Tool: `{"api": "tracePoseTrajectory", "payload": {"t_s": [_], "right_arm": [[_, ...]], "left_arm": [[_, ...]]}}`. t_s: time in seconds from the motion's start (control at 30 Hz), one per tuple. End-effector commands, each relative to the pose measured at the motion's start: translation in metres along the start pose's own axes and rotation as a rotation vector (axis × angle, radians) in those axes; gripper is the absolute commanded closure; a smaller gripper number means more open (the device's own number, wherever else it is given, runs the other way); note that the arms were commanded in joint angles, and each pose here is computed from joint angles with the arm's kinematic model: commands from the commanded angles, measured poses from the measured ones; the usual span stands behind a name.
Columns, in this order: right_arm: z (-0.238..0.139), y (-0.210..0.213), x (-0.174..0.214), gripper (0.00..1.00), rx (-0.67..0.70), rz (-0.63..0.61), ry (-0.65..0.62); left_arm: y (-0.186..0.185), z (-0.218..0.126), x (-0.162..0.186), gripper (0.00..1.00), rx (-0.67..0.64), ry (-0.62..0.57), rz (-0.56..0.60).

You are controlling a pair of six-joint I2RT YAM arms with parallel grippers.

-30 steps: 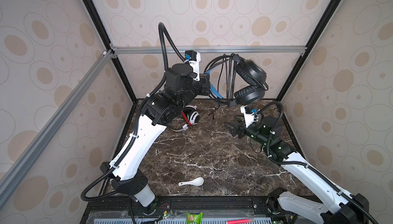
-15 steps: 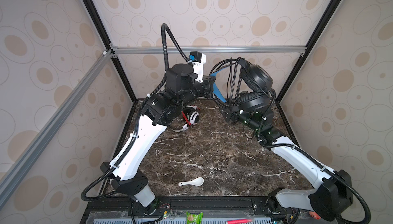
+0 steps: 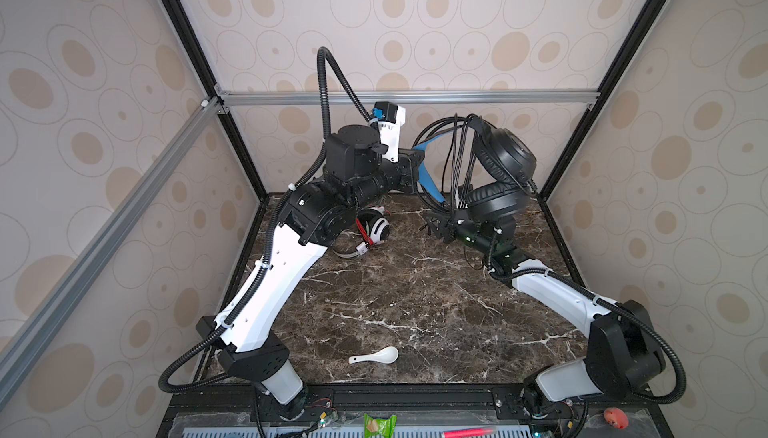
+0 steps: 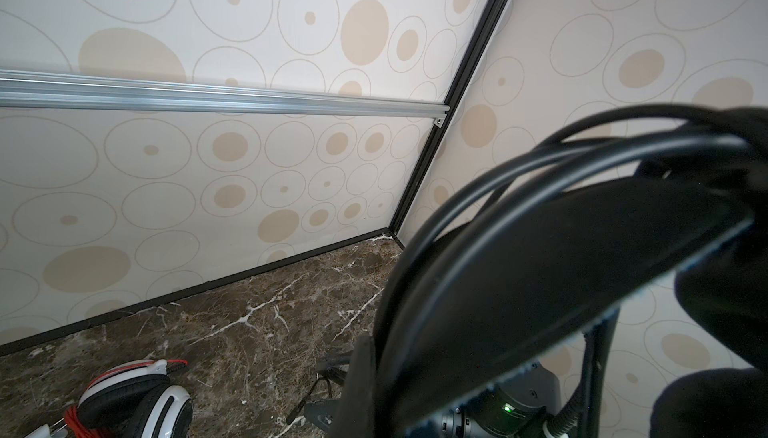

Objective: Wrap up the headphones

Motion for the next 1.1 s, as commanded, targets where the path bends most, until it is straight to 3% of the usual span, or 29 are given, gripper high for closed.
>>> {"api": "tracePoseTrajectory", "payload": {"t_s": [0.0, 0.43, 0.7, 0.77, 0.93, 1.07], "right_arm": [[0.002, 0.0, 0.004, 0.54, -0.03, 0.018, -0.029], [0.012, -0.012, 0.035, 0.62, -0.044, 0.099, -0.001], [0.013, -0.013, 0.044, 0.82, -0.047, 0.119, 0.014], [0.014, -0.013, 0.043, 0.8, -0.049, 0.122, 0.013], [0.017, -0.011, 0.038, 0.62, -0.079, 0.14, -0.013], [0.016, -0.006, 0.035, 0.58, -0.115, 0.143, -0.025]], "left_arm": [[-0.023, -0.022, -0.033, 1.0, 0.103, -0.122, -0.024], [-0.024, -0.015, -0.034, 1.0, 0.108, -0.122, -0.025], [-0.021, -0.012, -0.034, 1.0, 0.091, -0.127, -0.022], [-0.021, -0.011, -0.033, 1.0, 0.092, -0.127, -0.022], [-0.02, -0.007, -0.031, 1.0, 0.092, -0.118, -0.022], [-0.02, -0.006, -0.032, 1.0, 0.093, -0.119, -0.02]]}}
Point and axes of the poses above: each gripper's point midway between its finger pads, its own z axis out along the fingers, its own y axis along the line the jaws close on, x = y × z, the point moved 4 cm from there along -z, back along the fingers, and after that the axes turned 13 degrees about -z, right-handed, at the moved point
